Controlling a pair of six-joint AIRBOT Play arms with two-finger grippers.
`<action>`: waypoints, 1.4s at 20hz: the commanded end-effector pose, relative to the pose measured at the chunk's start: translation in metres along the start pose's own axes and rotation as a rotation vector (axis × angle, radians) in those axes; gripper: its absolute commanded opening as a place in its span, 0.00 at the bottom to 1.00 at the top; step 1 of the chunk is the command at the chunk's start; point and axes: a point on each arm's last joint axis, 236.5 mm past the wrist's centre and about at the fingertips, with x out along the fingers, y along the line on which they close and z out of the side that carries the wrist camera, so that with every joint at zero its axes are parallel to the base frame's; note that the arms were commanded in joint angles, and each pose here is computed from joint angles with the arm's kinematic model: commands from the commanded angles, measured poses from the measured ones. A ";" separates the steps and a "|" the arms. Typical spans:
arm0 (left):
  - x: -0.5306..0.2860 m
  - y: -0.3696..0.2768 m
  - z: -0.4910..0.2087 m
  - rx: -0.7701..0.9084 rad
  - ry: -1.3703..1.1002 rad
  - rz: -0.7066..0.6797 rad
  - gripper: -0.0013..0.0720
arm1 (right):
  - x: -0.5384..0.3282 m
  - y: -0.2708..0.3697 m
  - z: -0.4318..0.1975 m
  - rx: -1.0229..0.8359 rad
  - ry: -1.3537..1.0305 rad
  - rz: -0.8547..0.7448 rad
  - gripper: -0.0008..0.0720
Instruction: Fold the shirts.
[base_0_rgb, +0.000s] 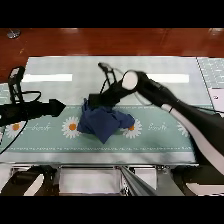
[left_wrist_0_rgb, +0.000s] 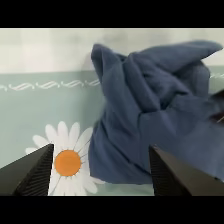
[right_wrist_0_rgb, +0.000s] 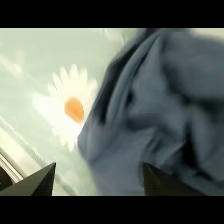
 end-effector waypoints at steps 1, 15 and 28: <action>0.010 0.028 -0.017 -0.044 0.114 0.066 0.97 | -0.086 -0.030 0.037 0.006 -0.058 -0.035 0.87; 0.117 -0.024 -0.131 -0.371 0.295 -0.247 0.97 | -0.121 -0.220 -0.163 0.507 -0.110 -0.264 0.86; 0.125 -0.046 -0.073 -0.215 0.249 -0.304 0.05 | -0.044 -0.180 -0.139 0.617 -0.065 -0.032 0.86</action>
